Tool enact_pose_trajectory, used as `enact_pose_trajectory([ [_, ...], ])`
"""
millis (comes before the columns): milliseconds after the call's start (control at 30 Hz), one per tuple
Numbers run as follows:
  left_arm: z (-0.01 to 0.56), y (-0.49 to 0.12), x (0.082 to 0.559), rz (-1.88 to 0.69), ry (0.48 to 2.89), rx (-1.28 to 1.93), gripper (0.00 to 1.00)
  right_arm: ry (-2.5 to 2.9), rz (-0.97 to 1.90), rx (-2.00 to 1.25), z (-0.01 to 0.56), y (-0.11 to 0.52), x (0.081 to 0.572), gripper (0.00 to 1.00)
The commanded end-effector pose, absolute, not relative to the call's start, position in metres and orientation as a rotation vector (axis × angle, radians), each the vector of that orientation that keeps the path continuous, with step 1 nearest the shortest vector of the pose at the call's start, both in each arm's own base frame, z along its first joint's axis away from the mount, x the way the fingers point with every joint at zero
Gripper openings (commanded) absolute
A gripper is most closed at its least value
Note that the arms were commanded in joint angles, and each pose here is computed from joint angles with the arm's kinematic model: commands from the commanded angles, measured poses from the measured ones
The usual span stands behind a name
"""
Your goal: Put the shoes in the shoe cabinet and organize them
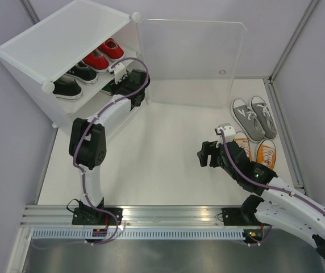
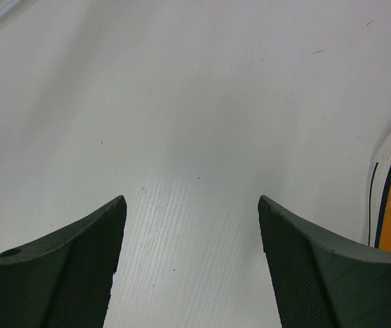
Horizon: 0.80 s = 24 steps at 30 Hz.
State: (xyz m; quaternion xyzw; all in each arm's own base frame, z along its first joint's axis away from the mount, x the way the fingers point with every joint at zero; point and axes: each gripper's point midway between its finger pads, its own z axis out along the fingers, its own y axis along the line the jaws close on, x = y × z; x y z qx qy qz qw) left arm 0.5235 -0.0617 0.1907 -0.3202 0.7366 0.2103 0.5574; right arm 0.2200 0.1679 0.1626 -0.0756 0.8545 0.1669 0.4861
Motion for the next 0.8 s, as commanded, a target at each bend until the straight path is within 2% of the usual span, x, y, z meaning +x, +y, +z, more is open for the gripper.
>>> enact_pose_trajectory([
  [0,0.217,-0.098,0.546,0.188,1.706,-0.759,0.56,2.054,0.423,-0.179,0.167,0.172,0.223,0.82],
  [33,0.217,-0.1,0.546,0.178,1.713,-0.755,0.67,2.054,0.422,-0.181,0.167,0.172,0.223,0.82],
  [100,0.22,-0.107,0.544,0.149,1.724,-0.737,0.77,2.054,0.421,-0.182,0.168,0.173,0.224,0.82],
  [133,0.22,-0.107,0.542,0.151,1.726,-0.732,0.86,2.055,0.42,-0.183,0.167,0.173,0.224,0.82],
  [233,0.223,-0.114,0.536,0.154,1.732,-0.708,0.96,2.053,0.418,-0.18,0.168,0.172,0.224,0.82],
  [500,0.22,-0.137,0.5,0.108,1.783,-0.703,1.0,2.043,0.397,-0.169,0.176,0.168,0.226,0.82],
  [600,0.217,-0.154,0.471,0.098,1.84,-0.66,1.0,2.043,0.354,-0.144,0.18,0.161,0.229,0.82],
  [767,0.221,-0.196,0.413,-0.078,1.977,-0.508,1.0,2.089,0.226,-0.052,0.18,0.143,0.233,0.85],
])
